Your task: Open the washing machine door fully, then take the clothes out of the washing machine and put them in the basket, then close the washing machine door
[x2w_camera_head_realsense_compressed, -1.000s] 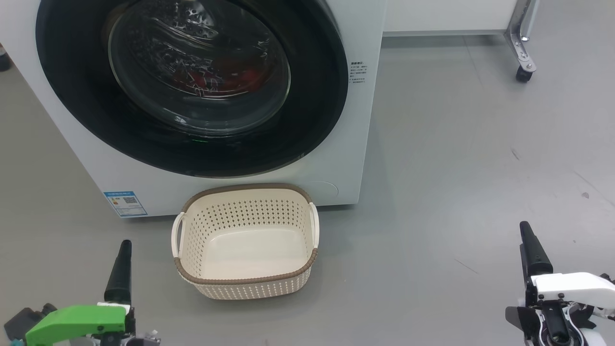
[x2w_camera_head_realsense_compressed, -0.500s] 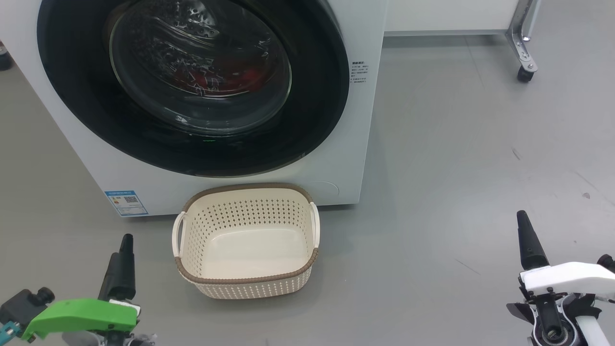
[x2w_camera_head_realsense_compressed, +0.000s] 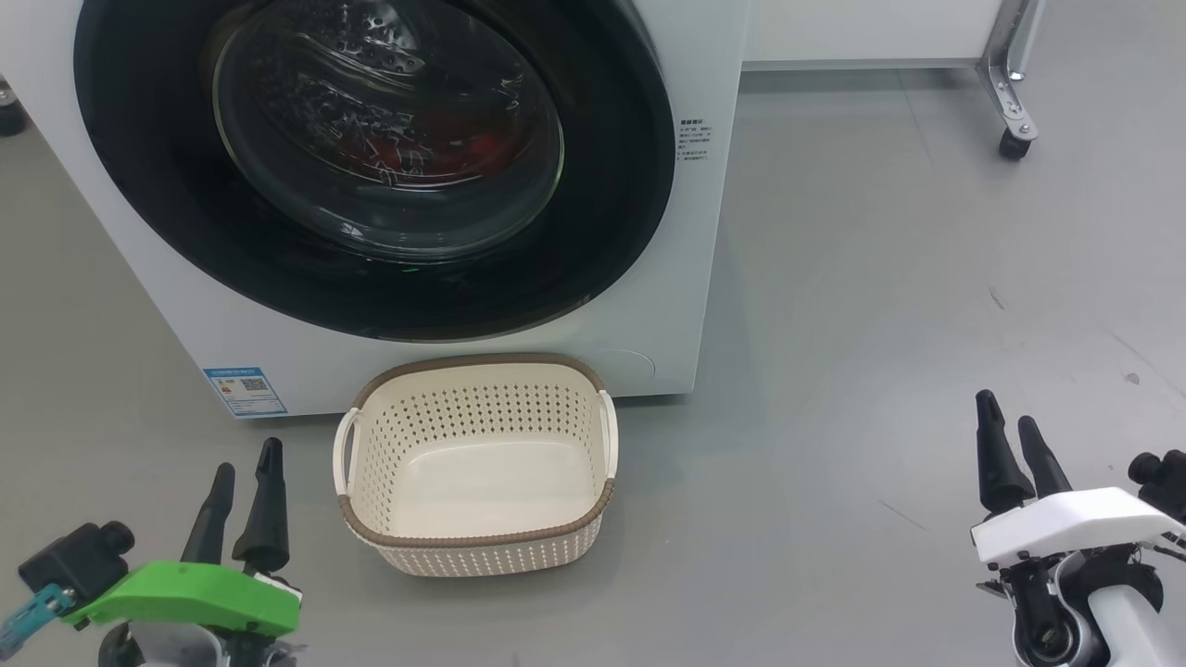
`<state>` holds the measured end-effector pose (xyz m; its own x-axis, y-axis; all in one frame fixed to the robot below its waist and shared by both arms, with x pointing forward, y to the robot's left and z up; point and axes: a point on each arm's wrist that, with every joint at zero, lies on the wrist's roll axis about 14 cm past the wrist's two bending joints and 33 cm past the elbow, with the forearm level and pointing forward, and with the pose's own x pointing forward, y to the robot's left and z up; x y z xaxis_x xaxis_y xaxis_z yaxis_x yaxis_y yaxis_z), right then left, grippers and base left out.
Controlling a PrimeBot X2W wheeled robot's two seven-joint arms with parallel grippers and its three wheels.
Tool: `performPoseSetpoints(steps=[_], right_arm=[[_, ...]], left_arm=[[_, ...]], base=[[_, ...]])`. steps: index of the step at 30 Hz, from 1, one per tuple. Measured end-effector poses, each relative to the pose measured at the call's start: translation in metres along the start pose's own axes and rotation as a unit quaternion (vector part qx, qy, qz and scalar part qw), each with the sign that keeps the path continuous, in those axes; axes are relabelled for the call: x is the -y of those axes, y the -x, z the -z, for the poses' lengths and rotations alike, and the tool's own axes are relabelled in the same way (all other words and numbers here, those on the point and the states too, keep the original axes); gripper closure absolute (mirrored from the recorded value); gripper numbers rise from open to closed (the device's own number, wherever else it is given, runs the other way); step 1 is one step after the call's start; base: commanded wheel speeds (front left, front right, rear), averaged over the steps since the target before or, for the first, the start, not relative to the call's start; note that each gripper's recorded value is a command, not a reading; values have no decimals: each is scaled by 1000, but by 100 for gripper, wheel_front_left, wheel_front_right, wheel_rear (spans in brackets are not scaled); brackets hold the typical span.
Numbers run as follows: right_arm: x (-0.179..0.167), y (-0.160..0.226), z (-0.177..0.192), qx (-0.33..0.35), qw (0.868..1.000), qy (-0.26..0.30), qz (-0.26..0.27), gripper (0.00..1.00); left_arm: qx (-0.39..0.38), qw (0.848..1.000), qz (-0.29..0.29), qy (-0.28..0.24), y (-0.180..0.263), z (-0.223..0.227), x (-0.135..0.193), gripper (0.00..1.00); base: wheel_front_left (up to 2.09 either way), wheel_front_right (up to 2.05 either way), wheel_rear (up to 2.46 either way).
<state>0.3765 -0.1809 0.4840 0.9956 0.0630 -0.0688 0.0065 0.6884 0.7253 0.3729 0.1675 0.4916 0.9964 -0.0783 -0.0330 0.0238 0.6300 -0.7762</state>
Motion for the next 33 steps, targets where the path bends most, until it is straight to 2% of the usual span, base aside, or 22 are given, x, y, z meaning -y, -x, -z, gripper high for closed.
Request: performPoseSetpoints(steps=[9,15,33], right_arm=[[-11,-3,8,-12,995,94,-18,0],[-13,-2,15,-16,987,155,-24,0],[-23,-2,24,-10,958,284,-47,0]], left_arm=[[2,994,11,-105,-2,-1,8,0],[-2,983,24,-180,-2,4,14,0],[2,953,53,-298,0,16,26,0]], base=[[0,0,0],[0,0,0],[0,0,0]])
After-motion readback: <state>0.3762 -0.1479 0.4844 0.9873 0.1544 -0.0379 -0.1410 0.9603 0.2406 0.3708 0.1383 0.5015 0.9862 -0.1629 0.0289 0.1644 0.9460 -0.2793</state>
